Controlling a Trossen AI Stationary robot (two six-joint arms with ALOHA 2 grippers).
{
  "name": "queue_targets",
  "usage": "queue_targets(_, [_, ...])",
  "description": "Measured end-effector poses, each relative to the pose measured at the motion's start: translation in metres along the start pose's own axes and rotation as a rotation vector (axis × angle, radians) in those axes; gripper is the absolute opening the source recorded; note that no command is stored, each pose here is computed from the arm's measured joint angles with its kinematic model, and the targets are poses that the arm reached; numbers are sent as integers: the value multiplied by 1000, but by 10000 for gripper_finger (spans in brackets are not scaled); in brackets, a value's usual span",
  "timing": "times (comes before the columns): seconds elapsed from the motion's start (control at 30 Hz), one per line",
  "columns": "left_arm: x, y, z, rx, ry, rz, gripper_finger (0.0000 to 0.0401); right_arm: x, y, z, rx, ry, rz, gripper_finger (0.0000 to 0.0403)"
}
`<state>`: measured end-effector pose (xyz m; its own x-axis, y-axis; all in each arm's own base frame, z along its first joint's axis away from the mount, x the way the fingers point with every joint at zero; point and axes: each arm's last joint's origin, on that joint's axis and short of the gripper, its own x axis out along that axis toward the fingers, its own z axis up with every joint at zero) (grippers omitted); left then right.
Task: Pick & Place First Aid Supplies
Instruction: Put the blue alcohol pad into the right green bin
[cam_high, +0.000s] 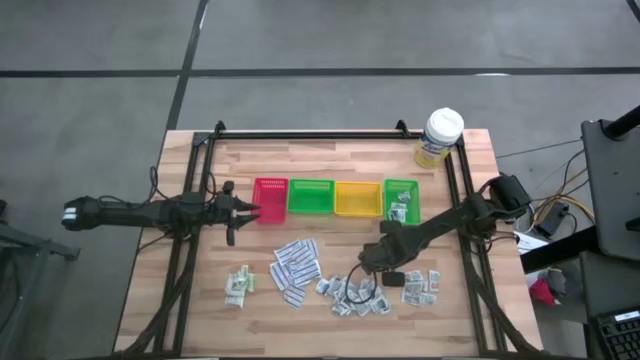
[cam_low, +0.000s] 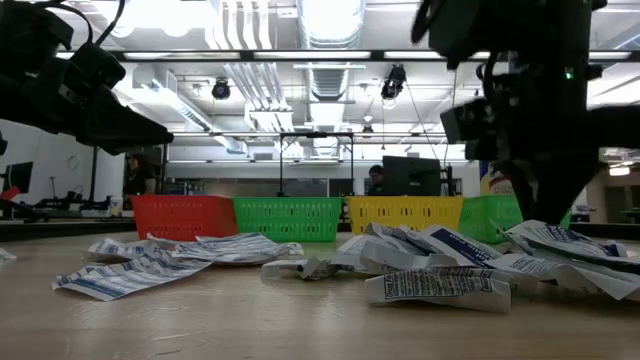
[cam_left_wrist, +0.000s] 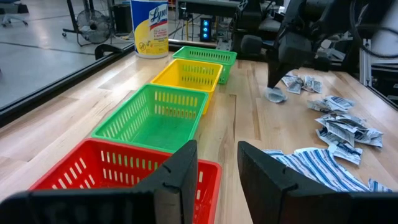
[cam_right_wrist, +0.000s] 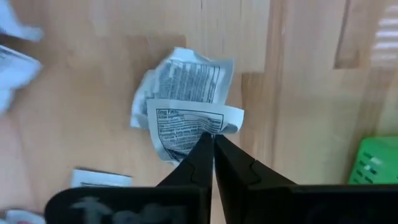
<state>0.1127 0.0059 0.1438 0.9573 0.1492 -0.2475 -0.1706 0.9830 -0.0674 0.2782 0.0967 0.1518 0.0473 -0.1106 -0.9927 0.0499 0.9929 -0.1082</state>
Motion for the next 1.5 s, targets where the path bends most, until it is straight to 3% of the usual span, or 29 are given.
queue_targets(0.23, [0,0,0,0,0,0,113,-12,-1,2,1,-15,5,8])
queue_targets(0.47, [0,0,0,0,1,0,113,-28,-4,-1,-10,71,-38,8])
queue_targets(0.8, [0,0,0,1,1,0,113,-58,-20,-15,47,241,-348,8])
queue_targets(1.07, [0,0,0,2,1,0,113,-61,-32,-14,-10,174,-582,8])
queue_targets(1.23, [0,0,0,1,1,0,113,-63,-45,-11,-25,161,-639,8])
queue_targets(1.5, [0,0,0,1,1,0,113,-79,-77,-15,25,135,-623,8])
